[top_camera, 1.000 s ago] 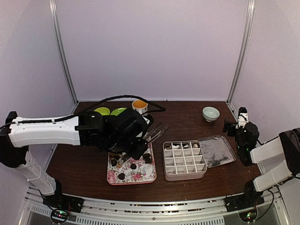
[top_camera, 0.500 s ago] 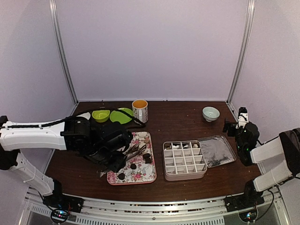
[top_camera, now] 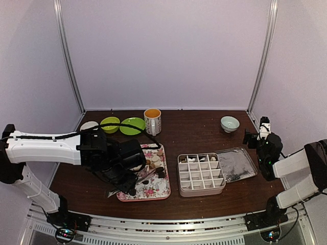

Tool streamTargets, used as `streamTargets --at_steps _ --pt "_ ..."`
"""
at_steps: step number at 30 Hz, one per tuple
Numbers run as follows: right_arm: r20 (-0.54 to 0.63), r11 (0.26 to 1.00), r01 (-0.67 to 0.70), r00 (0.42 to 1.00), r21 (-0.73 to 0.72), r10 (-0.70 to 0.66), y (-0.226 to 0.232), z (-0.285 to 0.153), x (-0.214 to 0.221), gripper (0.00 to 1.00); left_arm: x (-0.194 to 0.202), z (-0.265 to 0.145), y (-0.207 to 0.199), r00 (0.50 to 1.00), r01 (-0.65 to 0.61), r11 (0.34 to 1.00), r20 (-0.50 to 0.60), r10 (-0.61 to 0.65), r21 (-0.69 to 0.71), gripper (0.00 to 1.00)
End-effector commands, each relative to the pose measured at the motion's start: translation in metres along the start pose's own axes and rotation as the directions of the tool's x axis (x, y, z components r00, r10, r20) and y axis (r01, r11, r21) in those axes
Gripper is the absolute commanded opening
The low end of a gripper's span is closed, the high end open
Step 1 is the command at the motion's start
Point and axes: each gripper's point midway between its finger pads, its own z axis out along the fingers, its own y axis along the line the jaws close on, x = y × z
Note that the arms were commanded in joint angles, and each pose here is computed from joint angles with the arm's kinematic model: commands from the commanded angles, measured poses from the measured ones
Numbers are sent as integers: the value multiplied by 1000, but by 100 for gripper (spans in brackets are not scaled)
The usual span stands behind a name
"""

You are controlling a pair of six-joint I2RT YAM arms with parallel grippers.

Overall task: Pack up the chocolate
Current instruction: Pick up the fake chocolate from the plate.

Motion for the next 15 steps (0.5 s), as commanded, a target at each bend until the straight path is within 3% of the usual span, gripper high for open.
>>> streamTargets --at_steps 1,15 --pt "12 1000 -4 1000 9 4 -2 3 -5 100 2 -2 -3 1000 19 1000 -14 -19 14 40" --pt "11 1000 -4 1000 9 4 -2 3 -5 100 14 3 -2 998 10 1000 -66 -12 -24 42"
